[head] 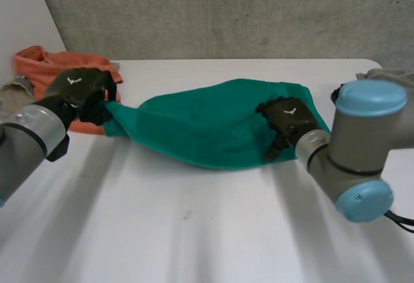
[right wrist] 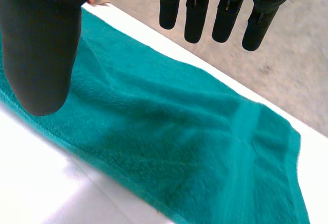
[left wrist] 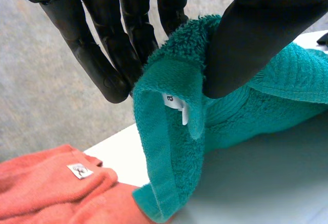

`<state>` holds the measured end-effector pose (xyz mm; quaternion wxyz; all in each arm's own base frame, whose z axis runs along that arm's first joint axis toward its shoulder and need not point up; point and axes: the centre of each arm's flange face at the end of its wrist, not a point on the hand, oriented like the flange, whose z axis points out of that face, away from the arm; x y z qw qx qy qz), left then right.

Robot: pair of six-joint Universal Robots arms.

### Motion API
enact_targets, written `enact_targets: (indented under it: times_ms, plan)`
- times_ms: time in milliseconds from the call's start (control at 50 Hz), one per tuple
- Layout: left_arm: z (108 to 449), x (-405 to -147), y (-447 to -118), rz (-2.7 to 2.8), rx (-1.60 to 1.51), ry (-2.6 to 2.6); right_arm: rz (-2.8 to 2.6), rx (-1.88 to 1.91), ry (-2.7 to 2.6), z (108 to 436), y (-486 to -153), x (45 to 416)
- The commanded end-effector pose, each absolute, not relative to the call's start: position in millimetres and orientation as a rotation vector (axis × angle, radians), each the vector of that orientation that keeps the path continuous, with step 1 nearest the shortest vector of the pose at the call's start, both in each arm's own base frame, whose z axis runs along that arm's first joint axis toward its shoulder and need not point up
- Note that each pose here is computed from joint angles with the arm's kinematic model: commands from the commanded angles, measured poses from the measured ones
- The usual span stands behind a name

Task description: Fold the laundry.

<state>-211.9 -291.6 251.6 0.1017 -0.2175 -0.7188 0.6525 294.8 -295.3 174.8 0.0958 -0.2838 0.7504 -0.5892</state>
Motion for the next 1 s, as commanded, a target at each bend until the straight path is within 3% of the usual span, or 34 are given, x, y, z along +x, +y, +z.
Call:
enact_targets:
  times_ms: [20,240,440,1000]
  plan:
    - [276,-209,-282,1.983,-0.641,-2.078,-1.622,-0.779,2.353,193,-306,269]
    - [305,-198,-277,2.073,-0.606,-2.026,-1.601,-1.249,2.385,169,-345,247]
    - [316,-202,-272,2.084,-0.620,-1.980,-1.596,-1.282,2.360,139,-366,250]
    - [304,-199,-280,2.048,-0.611,-2.030,-1.509,-1.288,2.411,131,-355,240]
